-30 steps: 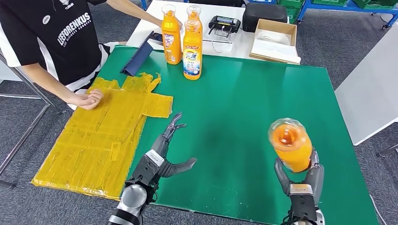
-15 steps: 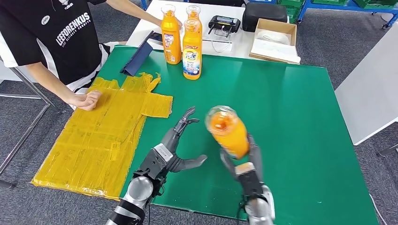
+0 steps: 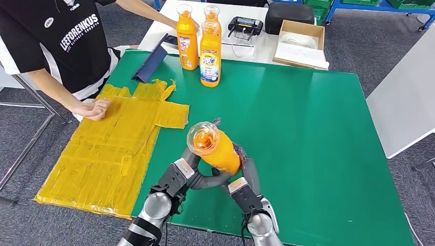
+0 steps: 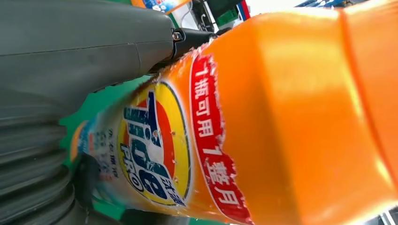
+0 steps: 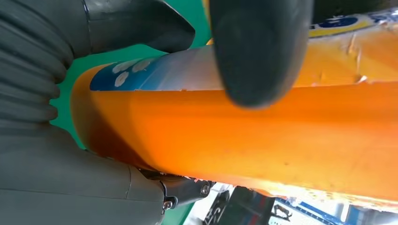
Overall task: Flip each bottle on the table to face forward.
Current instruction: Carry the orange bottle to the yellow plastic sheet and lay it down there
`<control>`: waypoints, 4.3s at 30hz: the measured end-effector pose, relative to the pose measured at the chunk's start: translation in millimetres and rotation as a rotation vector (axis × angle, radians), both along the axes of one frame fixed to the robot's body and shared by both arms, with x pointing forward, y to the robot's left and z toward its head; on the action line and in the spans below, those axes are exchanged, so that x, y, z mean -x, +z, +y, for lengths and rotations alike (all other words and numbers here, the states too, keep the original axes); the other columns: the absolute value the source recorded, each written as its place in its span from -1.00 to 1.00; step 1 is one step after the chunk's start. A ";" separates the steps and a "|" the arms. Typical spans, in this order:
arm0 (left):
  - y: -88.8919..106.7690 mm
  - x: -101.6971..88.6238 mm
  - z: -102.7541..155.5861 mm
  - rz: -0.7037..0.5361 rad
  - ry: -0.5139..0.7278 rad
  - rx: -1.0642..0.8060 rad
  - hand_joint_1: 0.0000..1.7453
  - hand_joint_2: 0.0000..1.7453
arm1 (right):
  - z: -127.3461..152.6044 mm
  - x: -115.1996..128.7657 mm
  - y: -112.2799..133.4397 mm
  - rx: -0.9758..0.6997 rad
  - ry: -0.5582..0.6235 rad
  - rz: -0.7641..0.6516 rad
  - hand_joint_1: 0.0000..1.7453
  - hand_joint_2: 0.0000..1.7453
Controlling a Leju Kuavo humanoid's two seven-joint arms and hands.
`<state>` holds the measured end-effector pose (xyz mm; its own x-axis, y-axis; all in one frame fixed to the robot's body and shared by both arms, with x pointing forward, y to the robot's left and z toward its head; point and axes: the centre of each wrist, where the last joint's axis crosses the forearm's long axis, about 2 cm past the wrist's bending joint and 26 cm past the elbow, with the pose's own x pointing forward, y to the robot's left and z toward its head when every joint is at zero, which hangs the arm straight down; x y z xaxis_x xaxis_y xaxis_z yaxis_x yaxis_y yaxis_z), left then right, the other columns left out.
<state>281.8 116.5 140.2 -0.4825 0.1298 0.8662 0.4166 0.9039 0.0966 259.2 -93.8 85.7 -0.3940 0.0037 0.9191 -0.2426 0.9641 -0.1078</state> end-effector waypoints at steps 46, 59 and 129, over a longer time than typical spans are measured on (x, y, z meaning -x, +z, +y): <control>9.5 -61.4 63.6 -0.415 0.716 -0.805 1.00 1.00 | -26.2 3.9 59.8 -0.097 -0.122 -0.194 -1.00 1.00; -48.1 -89.6 122.3 -0.209 0.889 -1.382 1.00 1.00 | -49.2 9.5 79.7 -0.164 -0.222 -0.300 -1.00 1.00; -17.9 -13.6 122.7 -0.511 0.995 -1.033 -1.00 1.00 | -69.2 29.6 40.2 -0.070 -0.271 -0.151 -1.00 1.00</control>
<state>295.4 239.3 122.3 -0.2729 -0.9579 0.0895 -0.5750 0.2370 0.7831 229.6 -163.0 125.9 -0.5192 0.0654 0.8522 0.0374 0.9979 -0.0538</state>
